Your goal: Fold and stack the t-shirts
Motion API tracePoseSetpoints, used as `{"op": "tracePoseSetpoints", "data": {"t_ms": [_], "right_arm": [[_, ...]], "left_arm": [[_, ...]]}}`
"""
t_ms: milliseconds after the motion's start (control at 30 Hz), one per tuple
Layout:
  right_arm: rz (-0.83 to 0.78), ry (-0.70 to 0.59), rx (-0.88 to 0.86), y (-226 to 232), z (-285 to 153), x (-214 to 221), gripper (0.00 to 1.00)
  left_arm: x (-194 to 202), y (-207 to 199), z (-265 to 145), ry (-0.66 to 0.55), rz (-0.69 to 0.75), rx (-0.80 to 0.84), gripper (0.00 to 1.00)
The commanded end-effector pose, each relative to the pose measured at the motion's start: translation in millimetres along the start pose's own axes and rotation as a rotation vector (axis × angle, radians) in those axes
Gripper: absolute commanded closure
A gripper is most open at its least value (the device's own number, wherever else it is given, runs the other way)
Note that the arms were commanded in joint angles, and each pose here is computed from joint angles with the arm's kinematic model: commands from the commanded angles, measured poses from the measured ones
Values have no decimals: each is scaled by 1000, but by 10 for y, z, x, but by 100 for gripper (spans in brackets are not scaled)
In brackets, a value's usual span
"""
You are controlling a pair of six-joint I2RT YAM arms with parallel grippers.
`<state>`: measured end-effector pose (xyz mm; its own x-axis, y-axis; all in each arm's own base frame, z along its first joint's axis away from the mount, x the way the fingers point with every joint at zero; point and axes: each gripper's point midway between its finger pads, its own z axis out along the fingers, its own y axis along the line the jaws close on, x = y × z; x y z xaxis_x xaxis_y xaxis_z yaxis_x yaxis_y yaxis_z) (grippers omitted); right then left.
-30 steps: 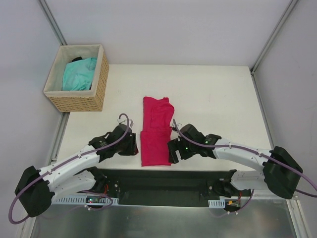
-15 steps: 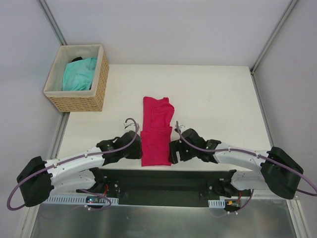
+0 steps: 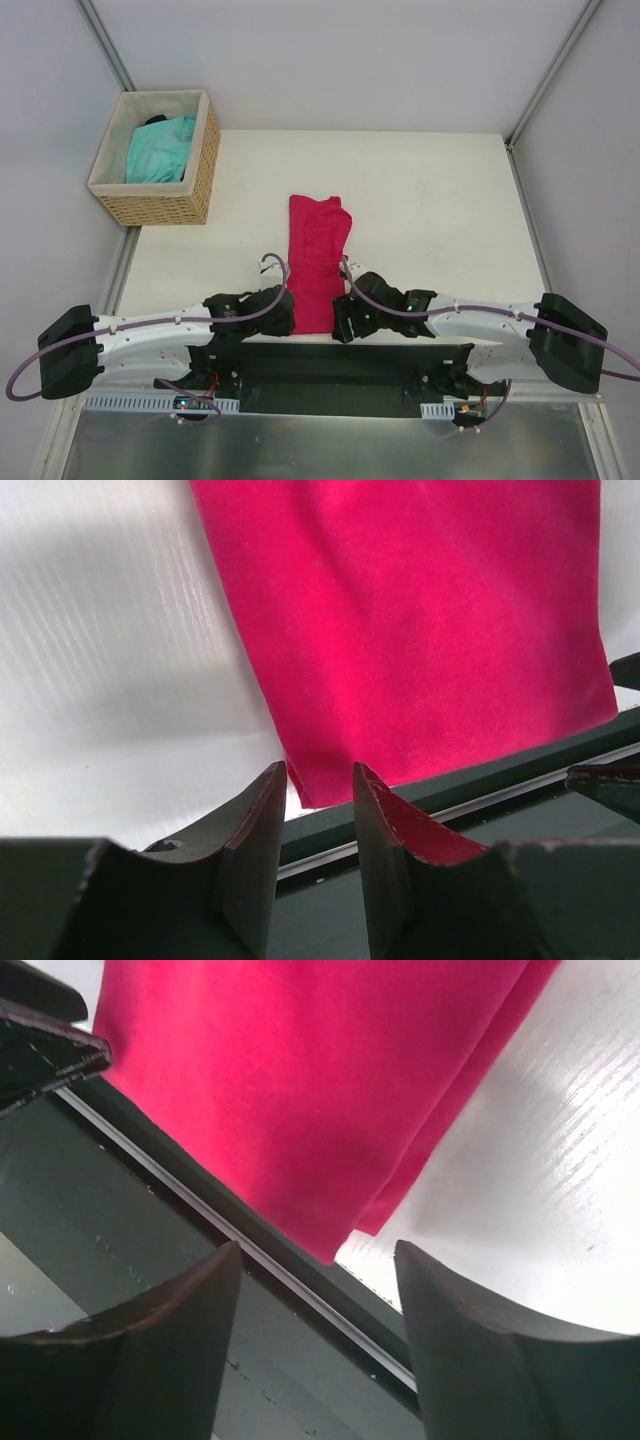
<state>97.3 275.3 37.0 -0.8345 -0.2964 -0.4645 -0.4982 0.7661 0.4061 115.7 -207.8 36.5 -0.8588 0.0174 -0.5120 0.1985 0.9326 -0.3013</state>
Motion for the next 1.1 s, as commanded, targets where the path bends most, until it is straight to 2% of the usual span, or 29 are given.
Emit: {"op": "tracePoseSetpoints", "data": {"t_ms": [0, 433, 1067], "right_arm": [[7, -61, 22, 50, 16, -173, 37], [-60, -36, 100, -57, 71, -176, 53], [-75, -24, 93, -19, 101, -201, 67]], "left_arm": [[-2, 105, -5, -38, -14, -66, 68], [-95, 169, 0, -96, 9, -122, 66], [-165, 123, 60, -102, 39, -159, 67]]}}
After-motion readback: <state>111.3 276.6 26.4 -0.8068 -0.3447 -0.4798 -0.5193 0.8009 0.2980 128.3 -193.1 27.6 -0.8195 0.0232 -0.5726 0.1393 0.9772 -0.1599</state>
